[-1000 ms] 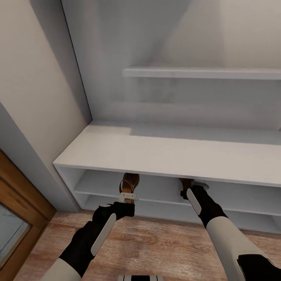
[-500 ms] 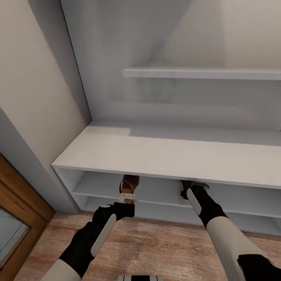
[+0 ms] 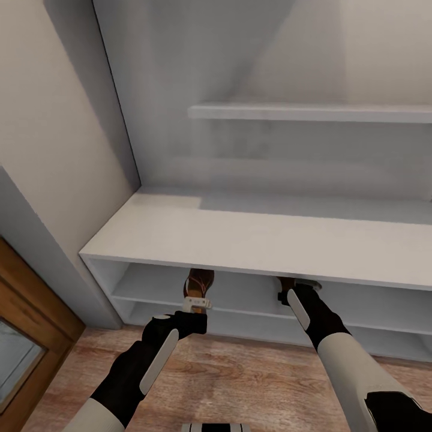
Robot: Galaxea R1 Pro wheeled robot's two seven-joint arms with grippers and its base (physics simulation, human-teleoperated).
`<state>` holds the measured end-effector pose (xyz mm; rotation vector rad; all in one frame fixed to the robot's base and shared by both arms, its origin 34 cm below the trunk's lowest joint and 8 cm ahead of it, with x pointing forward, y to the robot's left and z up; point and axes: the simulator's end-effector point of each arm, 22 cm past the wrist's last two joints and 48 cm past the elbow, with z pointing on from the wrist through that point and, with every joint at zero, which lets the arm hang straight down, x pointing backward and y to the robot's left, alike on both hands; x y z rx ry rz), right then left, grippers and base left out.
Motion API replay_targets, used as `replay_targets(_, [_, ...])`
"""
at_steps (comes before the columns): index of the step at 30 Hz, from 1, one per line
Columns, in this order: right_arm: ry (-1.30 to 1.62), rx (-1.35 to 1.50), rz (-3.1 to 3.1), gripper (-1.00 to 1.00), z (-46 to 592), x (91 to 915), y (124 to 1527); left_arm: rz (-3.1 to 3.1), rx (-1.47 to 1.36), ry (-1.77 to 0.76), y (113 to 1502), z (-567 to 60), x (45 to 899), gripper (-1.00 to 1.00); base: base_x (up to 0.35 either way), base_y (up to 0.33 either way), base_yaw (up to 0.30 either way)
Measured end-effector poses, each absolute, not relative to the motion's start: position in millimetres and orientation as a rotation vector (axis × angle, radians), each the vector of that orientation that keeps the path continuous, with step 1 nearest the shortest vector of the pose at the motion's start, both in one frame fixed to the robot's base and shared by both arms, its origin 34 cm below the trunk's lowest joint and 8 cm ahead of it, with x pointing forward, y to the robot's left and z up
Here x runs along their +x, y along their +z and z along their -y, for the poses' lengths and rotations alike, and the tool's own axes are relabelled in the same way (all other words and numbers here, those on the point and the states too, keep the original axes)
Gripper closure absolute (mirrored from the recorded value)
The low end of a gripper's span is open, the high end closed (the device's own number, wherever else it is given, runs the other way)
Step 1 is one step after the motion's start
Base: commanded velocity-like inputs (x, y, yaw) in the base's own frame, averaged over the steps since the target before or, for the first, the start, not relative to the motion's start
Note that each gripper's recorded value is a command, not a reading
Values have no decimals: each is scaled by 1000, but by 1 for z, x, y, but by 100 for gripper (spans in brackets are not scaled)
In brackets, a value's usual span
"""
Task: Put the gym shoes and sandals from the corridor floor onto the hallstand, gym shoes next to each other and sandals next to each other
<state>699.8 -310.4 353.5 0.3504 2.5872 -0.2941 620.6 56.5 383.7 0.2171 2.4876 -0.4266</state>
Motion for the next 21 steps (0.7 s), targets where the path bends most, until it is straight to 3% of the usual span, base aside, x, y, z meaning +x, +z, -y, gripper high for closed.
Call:
replay_targets(4, [-294, 351, -2587, 100, 310, 700, 353, -2488, 218, -427, 384, -56, 620, 100, 0, 0, 0])
replay_targets(5, [-294, 351, -2587, -100, 311, 700, 353, -2488, 218, -427, 384, -56, 620, 100, 0, 0, 0])
replay_targets(21, [-294, 352, -2589, -100, 311, 700, 354, -2488, 220, -427, 384, -56, 620, 100, 0, 0, 0])
